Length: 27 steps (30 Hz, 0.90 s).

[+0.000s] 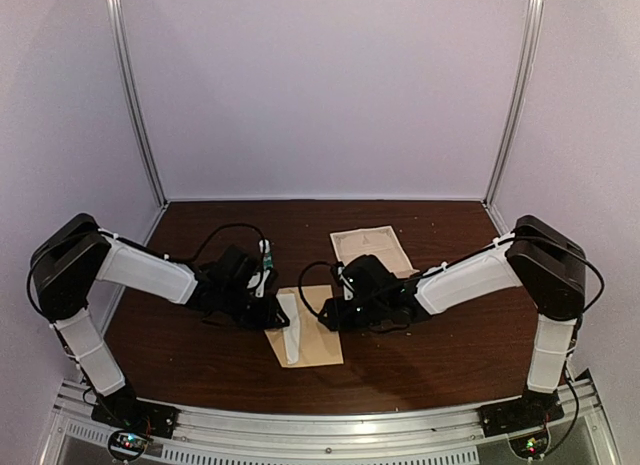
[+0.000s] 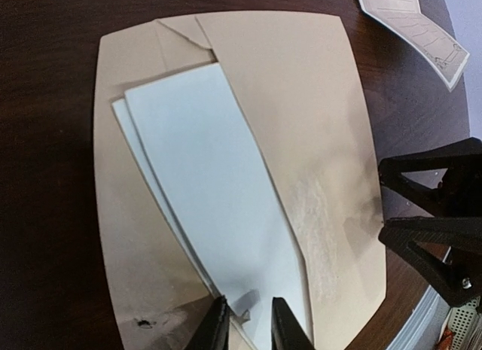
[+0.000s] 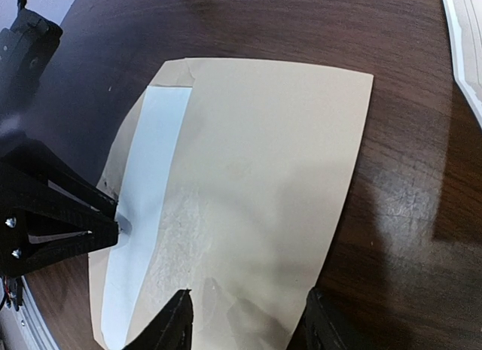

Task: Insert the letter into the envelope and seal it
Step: Place the letter in the envelope.

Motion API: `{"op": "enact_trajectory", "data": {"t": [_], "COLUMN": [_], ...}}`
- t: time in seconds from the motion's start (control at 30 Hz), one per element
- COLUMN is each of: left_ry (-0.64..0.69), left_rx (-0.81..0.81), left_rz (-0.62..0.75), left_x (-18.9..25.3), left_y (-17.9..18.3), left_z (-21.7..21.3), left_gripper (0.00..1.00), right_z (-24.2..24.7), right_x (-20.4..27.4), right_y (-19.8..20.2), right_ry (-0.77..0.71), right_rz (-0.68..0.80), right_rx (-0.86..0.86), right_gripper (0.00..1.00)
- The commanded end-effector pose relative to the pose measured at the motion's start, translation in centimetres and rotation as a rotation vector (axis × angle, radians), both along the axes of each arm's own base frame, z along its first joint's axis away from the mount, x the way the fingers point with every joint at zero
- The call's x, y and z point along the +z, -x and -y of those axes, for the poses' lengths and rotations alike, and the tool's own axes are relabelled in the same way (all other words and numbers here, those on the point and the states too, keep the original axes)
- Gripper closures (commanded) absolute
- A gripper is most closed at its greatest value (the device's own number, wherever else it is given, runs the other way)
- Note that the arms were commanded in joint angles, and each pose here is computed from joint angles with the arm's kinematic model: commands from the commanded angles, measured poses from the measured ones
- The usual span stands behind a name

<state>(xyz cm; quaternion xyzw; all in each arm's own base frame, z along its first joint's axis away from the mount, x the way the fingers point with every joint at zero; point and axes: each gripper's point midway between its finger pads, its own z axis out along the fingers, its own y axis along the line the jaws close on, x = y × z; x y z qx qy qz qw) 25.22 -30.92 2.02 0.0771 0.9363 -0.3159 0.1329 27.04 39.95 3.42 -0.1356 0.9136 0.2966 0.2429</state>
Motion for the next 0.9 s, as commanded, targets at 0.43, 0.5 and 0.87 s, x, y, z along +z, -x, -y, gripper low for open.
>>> {"op": "enact_trajectory", "data": {"t": [0.43, 0.5, 0.87], "left_ry": [0.048, 0.059, 0.023], "left_rx": [-0.058, -0.063, -0.034], "left_rz": [-0.011, -0.017, 0.051], "left_x": [-0.6, -0.6, 1.4], "left_y": [-0.5, -0.4, -0.9], "left_z": [1.8, 2.0, 0.8], "left_gripper": [0.82, 0.82, 0.77], "right_z": [-0.7, -0.7, 0.2], "right_x": [-1.3, -1.1, 2.0], "right_y": [0.2, 0.1, -0.2], "right_ry": [0.012, 0.010, -0.011], "right_rz": [-0.041, -0.038, 0.000], "right_rx": [0.018, 0.016, 0.002], "right_gripper": [0.49, 0.49, 0.44]}}
